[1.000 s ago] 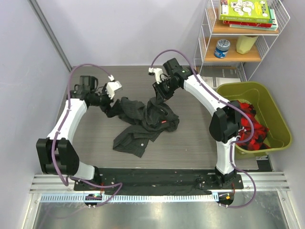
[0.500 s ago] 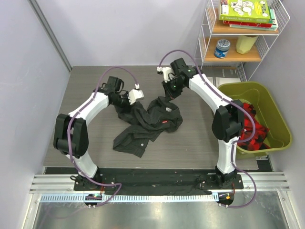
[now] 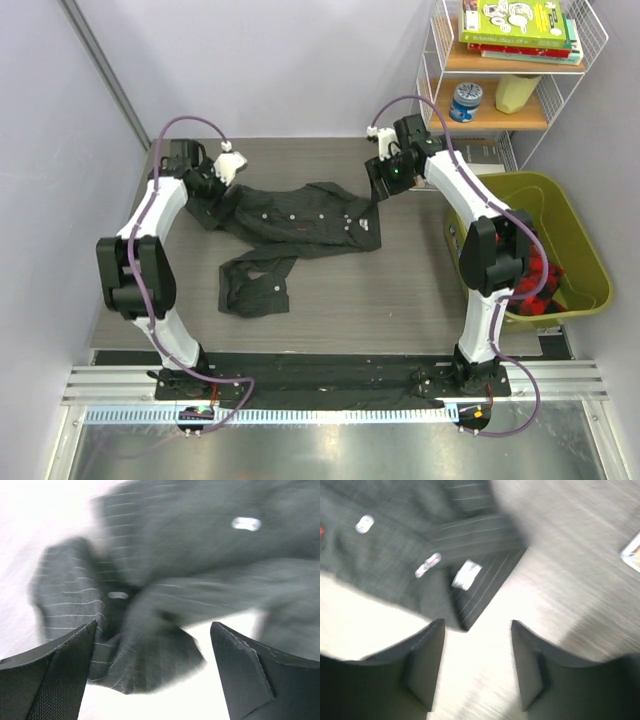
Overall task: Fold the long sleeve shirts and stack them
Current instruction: Flatten the shirt out
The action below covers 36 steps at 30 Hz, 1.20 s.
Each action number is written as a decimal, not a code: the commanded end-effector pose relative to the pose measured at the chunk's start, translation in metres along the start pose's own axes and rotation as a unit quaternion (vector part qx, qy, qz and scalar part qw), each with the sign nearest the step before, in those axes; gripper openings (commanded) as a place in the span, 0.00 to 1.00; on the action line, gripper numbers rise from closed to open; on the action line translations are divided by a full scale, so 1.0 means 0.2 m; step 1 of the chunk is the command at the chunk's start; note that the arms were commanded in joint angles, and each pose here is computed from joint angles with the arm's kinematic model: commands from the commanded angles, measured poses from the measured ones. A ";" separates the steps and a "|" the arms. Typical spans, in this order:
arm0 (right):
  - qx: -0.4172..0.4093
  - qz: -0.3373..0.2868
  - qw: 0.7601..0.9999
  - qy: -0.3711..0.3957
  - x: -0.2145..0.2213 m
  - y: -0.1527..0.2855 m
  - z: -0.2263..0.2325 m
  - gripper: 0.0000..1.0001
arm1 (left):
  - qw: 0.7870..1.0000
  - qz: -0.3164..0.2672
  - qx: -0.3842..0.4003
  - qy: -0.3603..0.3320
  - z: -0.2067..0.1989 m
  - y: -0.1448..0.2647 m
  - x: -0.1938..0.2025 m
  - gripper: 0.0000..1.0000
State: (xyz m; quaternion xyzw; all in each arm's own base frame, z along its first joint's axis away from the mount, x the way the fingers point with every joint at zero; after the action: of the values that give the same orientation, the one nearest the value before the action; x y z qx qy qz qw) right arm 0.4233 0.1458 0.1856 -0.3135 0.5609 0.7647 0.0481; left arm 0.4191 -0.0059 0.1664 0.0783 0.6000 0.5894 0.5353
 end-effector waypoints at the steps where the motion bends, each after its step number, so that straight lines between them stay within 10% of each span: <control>1: -0.074 -0.043 0.994 0.067 0.01 0.26 0.19 0.66 | 0.988 -0.083 0.128 0.025 -0.38 0.32 -0.10 0.94; 21: -0.118 -0.007 0.961 0.249 0.29 -0.20 0.85 0.60 | 0.975 0.171 0.070 0.120 -0.72 0.21 0.50 0.87; 28: -0.138 -0.054 0.949 0.279 0.30 -0.35 0.99 0.53 | 0.968 0.145 0.098 0.178 -0.71 0.19 0.47 0.32; 36: -0.124 -0.042 0.950 0.285 0.33 -0.42 0.98 0.57 | 0.976 0.076 0.112 0.170 -0.64 0.29 0.29 0.00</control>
State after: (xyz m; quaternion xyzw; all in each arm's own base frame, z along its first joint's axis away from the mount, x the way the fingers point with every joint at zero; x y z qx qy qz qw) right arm 0.3099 0.3272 0.1030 -0.5190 0.4401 0.7167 -0.1528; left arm 0.2593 -0.0172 0.1114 0.1146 0.7308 0.5931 0.3180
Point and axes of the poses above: each gripper's point midway between its finger pads, its own y axis back along the fingers, its own z axis along the line the jaws close on, x = y × z, the point moved 5 cm from there along y, back along the fingers, and after that the axes turned 7 degrees about -y, right-handed, at the moved point
